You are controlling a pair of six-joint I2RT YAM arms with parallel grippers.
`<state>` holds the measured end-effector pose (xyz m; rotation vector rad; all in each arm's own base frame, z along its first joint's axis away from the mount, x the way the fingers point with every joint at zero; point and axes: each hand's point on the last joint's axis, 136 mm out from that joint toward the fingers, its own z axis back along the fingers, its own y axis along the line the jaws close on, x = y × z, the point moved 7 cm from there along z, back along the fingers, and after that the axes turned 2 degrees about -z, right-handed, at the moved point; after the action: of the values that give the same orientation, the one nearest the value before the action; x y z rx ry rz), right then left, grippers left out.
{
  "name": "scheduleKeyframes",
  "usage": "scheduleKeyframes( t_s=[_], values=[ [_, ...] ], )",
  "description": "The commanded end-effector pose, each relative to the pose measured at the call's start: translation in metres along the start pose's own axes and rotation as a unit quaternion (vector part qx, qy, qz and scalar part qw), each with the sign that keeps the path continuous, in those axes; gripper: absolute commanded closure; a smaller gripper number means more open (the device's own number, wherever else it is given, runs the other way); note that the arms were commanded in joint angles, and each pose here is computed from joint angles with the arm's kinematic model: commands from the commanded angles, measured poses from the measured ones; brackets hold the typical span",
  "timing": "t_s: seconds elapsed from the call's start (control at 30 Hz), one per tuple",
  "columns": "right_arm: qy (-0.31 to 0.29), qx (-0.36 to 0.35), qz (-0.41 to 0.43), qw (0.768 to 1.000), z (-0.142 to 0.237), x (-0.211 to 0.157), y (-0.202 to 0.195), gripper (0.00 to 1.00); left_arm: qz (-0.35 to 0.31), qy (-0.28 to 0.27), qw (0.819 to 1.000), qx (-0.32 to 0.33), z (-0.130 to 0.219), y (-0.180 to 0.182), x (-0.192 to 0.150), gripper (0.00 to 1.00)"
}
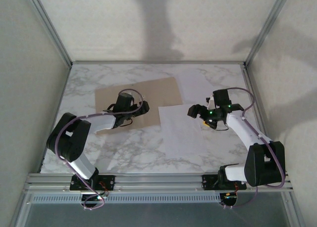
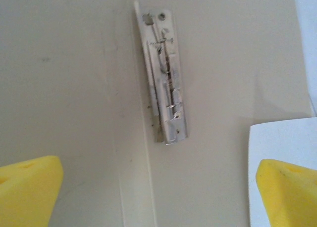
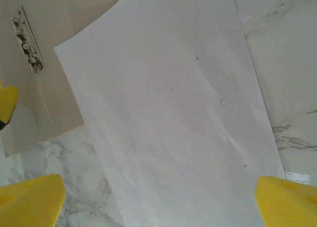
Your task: Put the files into the folder
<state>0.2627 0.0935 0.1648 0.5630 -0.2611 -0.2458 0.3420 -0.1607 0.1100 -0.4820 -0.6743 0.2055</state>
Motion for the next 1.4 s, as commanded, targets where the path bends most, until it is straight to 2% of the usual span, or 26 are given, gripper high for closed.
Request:
scheduleKeyframes(
  t_s=[0.0, 0.13, 0.27, 0.5, 0.63, 0.7, 0.8, 1.07, 1.37],
  values=[
    [0.012, -0.009, -0.004, 1.000, -0.008, -0.004, -0.010, 0.01, -0.023, -0.002, 1.000, 0.001, 0.009, -0.021, 0.008, 0.01],
    [0.019, -0.008, -0.010, 1.000, -0.015, -0.006, -0.016, 0.01, -0.026, 0.001, 0.999, -0.023, 0.022, -0.053, 0.002, 0.01],
    [0.029, -0.009, -0.016, 0.999, -0.023, -0.007, -0.022, 0.02, -0.022, 0.023, 0.998, -0.060, 0.025, -0.085, -0.018, 0.04],
    [0.046, -0.008, -0.025, 0.999, -0.035, -0.010, -0.029, 0.07, 0.012, 0.102, 0.990, -0.099, 0.010, -0.116, -0.058, 0.23],
    [0.054, -0.007, -0.030, 0.998, -0.042, -0.012, -0.033, 0.09, 0.017, 0.124, 0.988, -0.094, 0.005, -0.115, -0.073, 0.30],
    [0.059, -0.006, -0.033, 0.998, -0.045, -0.012, -0.034, 0.10, 0.016, 0.134, 0.987, -0.089, 0.001, -0.111, -0.078, 0.37],
    [0.064, -0.004, -0.037, 0.997, -0.050, -0.012, -0.036, 0.12, 0.018, 0.145, 0.986, -0.083, -0.004, -0.106, -0.084, 0.43],
    [0.076, -0.004, -0.045, 0.996, -0.059, -0.014, -0.041, 0.15, 0.006, 0.158, 0.986, -0.052, -0.009, -0.091, -0.095, 0.43],
    [0.086, -0.007, -0.051, 0.995, -0.066, -0.015, -0.045, 0.16, 0.010, 0.179, 0.983, -0.049, -0.016, -0.084, -0.107, 0.50]
  ],
)
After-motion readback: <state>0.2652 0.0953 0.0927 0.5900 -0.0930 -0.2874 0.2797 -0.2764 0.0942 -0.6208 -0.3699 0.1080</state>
